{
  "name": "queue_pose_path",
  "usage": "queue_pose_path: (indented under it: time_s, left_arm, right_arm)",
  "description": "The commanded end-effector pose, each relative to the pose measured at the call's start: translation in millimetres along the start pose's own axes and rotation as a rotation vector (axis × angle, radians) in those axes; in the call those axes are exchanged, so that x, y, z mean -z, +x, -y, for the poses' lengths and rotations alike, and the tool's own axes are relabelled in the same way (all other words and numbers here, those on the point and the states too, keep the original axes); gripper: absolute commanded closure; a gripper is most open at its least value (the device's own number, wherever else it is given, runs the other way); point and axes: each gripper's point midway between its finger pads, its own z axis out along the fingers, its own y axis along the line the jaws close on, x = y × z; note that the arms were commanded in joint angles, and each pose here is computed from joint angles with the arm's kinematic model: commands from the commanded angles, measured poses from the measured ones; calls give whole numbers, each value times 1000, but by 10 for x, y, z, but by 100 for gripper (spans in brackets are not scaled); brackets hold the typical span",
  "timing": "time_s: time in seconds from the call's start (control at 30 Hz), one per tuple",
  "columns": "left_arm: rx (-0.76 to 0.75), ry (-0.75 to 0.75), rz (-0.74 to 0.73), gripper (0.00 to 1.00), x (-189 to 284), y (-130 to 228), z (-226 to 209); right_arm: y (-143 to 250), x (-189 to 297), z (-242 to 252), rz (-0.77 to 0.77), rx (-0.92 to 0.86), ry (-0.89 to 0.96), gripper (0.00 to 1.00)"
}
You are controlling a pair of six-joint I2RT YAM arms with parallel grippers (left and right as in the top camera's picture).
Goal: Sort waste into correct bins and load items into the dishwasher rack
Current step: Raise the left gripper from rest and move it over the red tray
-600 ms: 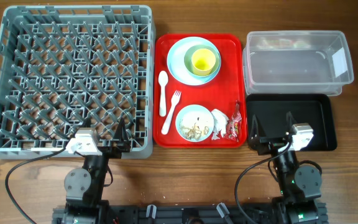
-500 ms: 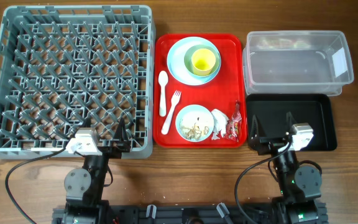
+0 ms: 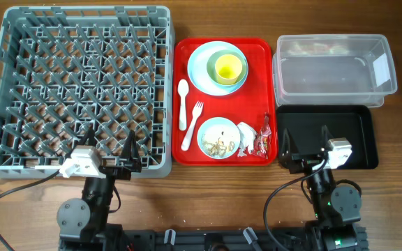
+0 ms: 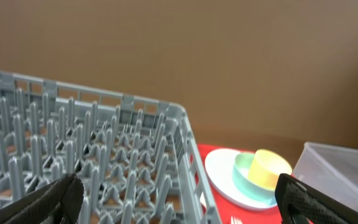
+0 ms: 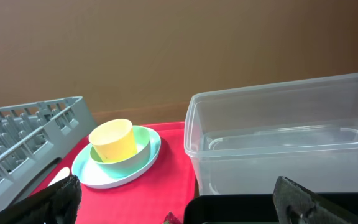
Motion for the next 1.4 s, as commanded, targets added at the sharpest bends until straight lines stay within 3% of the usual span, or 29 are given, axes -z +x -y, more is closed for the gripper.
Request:
queue_pose_path:
  time_s: [0.0, 0.33, 0.53, 0.7, 0.87, 1.03, 1.1, 1.13, 1.17, 1.2, 1.23, 1.37]
  left_arm:
    - [7, 19, 50, 0, 5, -148, 46]
    - [-6, 135, 210, 0, 75, -548, 279]
    - [38, 166, 207, 0, 132, -711, 367]
    - [54, 114, 24, 0, 11, -1030, 451]
    - [102, 128, -362, 0, -284, -1369, 750]
    - [189, 265, -632, 0, -603, -1636, 1170]
    - [229, 315, -712, 0, -696, -1527, 1258]
    - [252, 328, -765, 12, -711, -1417, 1277]
    - [271, 321, -821, 45, -712, -1298, 1272]
    - [288, 301, -890, 91, -692, -1152, 1257]
    - [301, 271, -980, 96, -661, -955, 1241]
    - [232, 105, -1203, 96, -638, -238, 1154]
  right_arm:
    - [-16, 0, -1, 7, 2, 0, 0]
    - [-16, 0, -1, 7, 2, 0, 0]
    - [-16, 0, -1, 7, 2, 0, 0]
    - [-16, 0, -1, 7, 2, 0, 0]
    - [-16, 0, -1, 7, 3, 0, 0]
    - [-16, 0, -1, 7, 2, 0, 0]
    - [-16, 0, -1, 7, 2, 0, 0]
    - [-16, 0, -1, 7, 2, 0, 0]
    - [-16, 0, -1, 7, 2, 0, 0]
    - [-16, 0, -1, 7, 2, 0, 0]
    - [-16, 0, -1, 7, 2, 0, 0]
    - [-16, 0, -1, 7, 2, 0, 0]
